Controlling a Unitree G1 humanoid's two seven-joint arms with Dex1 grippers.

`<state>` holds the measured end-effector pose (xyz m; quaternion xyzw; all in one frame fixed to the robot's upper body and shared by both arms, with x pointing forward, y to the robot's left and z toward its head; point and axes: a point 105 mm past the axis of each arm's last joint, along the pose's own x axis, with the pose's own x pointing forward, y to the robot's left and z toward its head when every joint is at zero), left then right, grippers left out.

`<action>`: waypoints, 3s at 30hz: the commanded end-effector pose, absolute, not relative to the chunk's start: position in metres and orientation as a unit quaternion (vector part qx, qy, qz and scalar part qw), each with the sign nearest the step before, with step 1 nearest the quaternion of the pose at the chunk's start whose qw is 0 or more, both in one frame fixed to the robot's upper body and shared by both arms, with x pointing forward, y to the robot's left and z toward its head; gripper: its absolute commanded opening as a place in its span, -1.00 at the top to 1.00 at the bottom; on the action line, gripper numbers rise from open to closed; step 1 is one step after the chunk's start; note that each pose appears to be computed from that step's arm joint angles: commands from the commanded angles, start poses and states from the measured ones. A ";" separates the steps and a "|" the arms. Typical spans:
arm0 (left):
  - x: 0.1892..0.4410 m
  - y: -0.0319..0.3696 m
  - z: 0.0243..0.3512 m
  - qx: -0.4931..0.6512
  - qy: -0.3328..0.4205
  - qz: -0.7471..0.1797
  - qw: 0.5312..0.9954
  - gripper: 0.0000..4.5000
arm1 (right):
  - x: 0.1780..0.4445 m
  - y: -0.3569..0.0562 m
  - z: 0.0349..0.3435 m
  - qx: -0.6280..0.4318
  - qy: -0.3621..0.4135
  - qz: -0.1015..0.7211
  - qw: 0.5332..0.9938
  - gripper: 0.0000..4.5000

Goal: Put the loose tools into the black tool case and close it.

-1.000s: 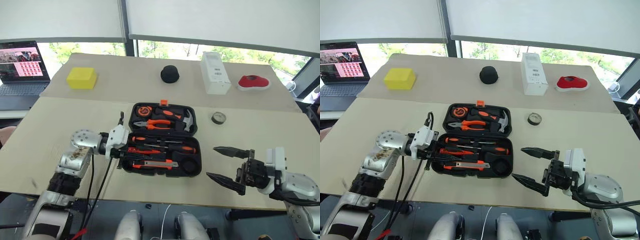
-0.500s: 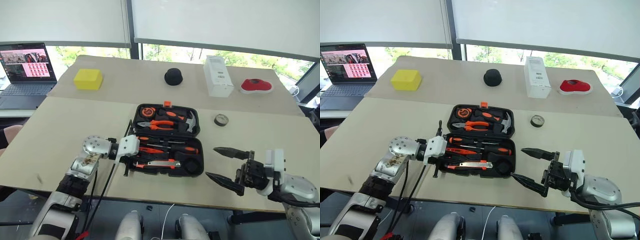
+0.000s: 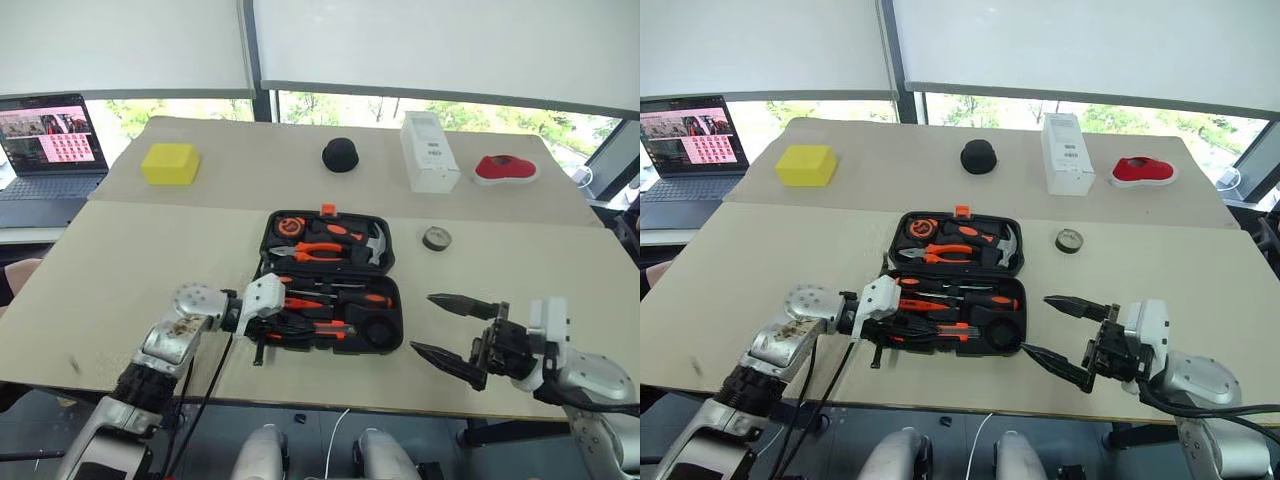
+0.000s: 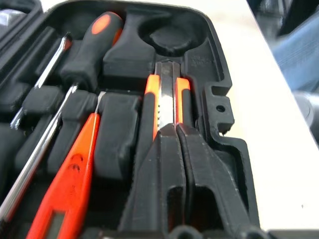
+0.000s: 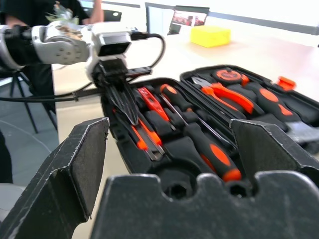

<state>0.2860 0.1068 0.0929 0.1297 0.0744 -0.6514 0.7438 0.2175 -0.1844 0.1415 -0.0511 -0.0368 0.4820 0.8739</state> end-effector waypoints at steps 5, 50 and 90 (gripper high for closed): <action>0.285 0.172 0.159 0.068 -0.065 -0.531 0.842 -0.41 | 0.220 -0.257 0.139 -0.058 -0.063 0.314 0.946 -1.00; 0.270 0.173 0.154 0.050 -0.057 -0.528 0.846 -1.00 | 0.431 -0.227 0.141 -0.273 0.226 0.327 0.876 0.34; 0.210 0.173 0.127 0.121 -0.005 -0.639 0.760 -1.00 | 0.269 -0.109 0.111 -0.286 0.259 0.630 0.674 0.99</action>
